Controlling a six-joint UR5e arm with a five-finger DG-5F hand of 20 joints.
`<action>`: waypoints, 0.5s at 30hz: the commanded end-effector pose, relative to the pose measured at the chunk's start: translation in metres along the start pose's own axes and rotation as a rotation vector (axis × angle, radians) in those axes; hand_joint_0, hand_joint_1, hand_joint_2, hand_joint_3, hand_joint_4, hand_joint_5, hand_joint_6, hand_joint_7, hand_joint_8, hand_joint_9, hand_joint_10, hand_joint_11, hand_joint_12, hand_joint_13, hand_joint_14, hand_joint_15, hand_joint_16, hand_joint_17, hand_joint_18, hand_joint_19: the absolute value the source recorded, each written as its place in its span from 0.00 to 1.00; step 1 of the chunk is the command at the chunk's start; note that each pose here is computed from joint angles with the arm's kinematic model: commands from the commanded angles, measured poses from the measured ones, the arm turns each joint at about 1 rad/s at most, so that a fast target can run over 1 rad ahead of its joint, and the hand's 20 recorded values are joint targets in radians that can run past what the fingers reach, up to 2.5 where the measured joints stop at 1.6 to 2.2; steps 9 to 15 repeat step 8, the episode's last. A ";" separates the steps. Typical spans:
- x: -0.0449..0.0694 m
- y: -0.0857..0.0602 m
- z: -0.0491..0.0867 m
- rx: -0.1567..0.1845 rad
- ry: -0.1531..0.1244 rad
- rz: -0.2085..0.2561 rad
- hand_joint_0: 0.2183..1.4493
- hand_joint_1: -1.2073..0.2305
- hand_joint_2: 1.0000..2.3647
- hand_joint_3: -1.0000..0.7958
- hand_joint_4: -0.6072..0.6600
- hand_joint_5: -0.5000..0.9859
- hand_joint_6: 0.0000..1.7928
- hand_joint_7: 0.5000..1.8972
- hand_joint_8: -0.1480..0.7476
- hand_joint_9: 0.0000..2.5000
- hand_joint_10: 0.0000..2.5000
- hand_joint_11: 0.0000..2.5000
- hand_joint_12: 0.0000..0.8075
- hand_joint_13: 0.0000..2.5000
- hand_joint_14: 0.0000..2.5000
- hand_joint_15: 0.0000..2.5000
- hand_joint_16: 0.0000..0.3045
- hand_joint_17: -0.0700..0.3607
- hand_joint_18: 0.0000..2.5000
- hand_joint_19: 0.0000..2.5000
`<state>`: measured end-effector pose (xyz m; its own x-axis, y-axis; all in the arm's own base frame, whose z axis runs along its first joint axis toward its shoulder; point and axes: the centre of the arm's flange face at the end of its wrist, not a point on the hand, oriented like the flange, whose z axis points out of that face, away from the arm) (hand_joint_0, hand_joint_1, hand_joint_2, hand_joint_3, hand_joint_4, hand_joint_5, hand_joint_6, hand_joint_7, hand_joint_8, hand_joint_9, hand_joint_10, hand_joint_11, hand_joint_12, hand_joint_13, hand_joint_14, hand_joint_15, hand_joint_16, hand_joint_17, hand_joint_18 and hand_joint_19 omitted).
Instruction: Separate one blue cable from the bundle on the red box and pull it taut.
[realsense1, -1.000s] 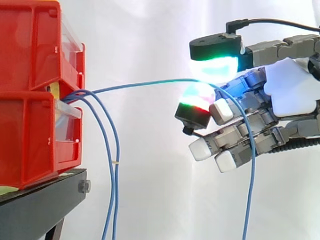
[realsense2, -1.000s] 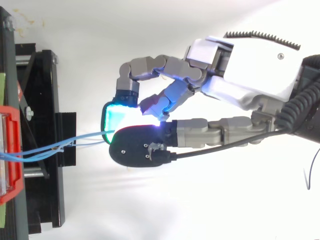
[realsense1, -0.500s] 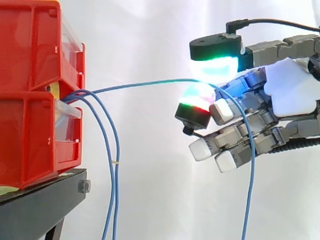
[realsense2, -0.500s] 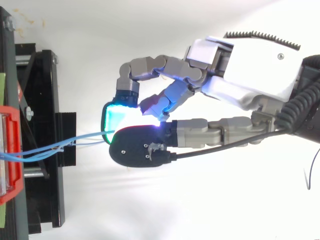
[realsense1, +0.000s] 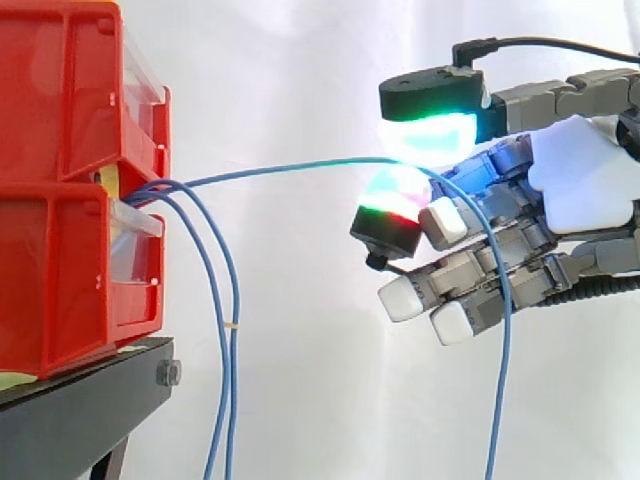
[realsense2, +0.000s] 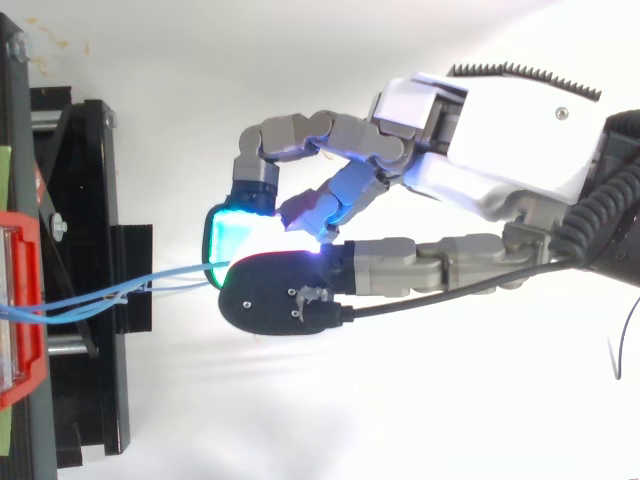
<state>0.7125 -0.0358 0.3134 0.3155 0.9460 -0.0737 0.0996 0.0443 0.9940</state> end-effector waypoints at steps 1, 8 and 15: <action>0.001 0.000 0.000 0.000 0.001 0.000 0.38 0.36 0.01 0.64 0.71 0.30 0.33 0.62 0.60 0.33 0.00 0.24 0.55 0.28 0.00 0.12 0.19 0.46 0.28 0.18; -0.001 0.001 0.000 -0.001 -0.001 0.001 0.38 0.36 0.01 0.64 0.71 0.30 0.33 0.61 0.60 0.33 0.00 0.23 0.55 0.28 0.00 0.12 0.19 0.46 0.28 0.18; -0.001 0.001 0.000 -0.001 -0.001 0.001 0.38 0.36 0.01 0.64 0.71 0.30 0.33 0.61 0.60 0.33 0.00 0.23 0.55 0.28 0.00 0.12 0.19 0.46 0.28 0.18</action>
